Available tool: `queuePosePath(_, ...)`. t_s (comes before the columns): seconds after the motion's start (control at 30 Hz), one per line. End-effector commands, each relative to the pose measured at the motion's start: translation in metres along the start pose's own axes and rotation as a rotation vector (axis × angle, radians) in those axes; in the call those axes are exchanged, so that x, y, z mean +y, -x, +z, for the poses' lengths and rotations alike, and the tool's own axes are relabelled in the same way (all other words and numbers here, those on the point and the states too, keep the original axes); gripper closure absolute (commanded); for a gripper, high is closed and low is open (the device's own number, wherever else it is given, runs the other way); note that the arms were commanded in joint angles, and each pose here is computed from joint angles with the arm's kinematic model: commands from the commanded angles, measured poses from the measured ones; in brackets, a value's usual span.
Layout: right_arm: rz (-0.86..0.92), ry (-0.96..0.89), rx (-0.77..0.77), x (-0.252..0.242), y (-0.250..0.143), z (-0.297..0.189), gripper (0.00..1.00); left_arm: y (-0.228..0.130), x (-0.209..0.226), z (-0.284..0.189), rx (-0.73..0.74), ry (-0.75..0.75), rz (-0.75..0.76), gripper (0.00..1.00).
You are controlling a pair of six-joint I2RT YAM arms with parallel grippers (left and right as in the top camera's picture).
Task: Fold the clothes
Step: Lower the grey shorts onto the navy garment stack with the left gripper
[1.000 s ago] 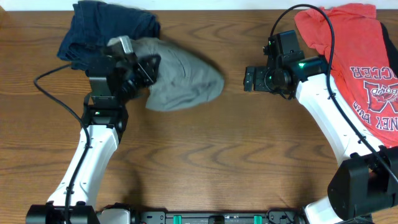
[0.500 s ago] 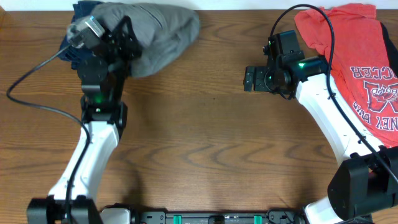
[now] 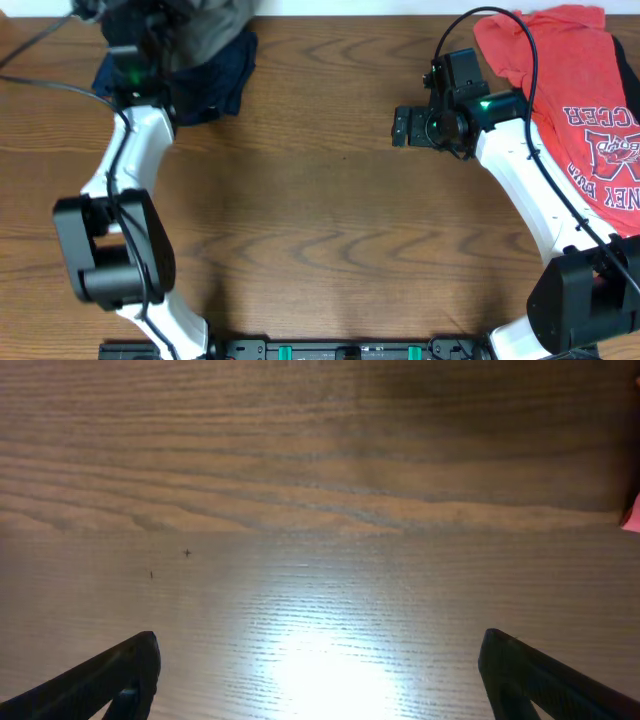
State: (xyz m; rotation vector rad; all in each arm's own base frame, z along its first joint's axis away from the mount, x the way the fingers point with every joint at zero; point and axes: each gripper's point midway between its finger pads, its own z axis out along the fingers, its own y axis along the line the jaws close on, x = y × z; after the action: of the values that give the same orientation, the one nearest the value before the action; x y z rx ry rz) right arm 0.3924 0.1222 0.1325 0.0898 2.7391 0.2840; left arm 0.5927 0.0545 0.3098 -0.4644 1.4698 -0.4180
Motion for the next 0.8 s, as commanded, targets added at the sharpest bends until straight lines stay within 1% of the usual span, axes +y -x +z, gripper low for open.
queuePosePath(0.0,0.009,-0.001,-0.036,-0.002,0.010,-0.006,0.01,0.033,-0.017,0.012,-0.045,-0.076,0.085,0.95)
queuePosePath(0.1,0.008,0.003,-0.044,-0.001,0.012,-0.006,0.01,0.012,0.000,0.023,0.017,-0.045,0.077,0.94)
queuePosePath(0.2,0.015,0.002,-0.043,-0.001,0.011,-0.006,0.01,-0.031,0.028,0.025,0.154,0.039,0.045,0.94)
queuePosePath(0.27,0.015,0.002,-0.043,-0.001,0.012,-0.006,0.01,-0.056,0.047,0.019,0.256,0.121,0.032,0.94)
queuePosePath(0.33,0.015,0.003,-0.045,-0.001,0.012,-0.006,0.01,-0.072,0.061,0.011,0.326,0.192,0.026,0.94)
queuePosePath(0.47,0.015,0.003,-0.048,0.000,0.013,-0.006,0.01,-0.104,0.081,-0.008,0.470,0.283,0.010,0.93)
queuePosePath(0.5,0.014,0.003,-0.048,-0.001,0.013,-0.006,0.01,-0.112,0.085,-0.014,0.507,0.306,0.005,0.87)
queuePosePath(0.57,0.015,0.003,-0.048,-0.001,0.013,-0.006,0.01,-0.131,0.095,-0.030,0.601,0.362,-0.006,0.65)
queuePosePath(0.6,0.015,0.003,-0.047,-0.001,0.013,-0.006,0.01,-0.137,0.098,-0.036,0.632,0.381,-0.009,0.58)
queuePosePath(0.7,0.015,0.003,-0.047,-0.001,0.013,-0.006,0.01,-0.151,0.106,-0.056,0.732,0.425,0.012,0.45)
queuePosePath(0.77,0.015,0.003,-0.048,-0.001,0.013,-0.006,0.01,-0.150,0.104,-0.065,0.768,0.419,0.059,0.36)
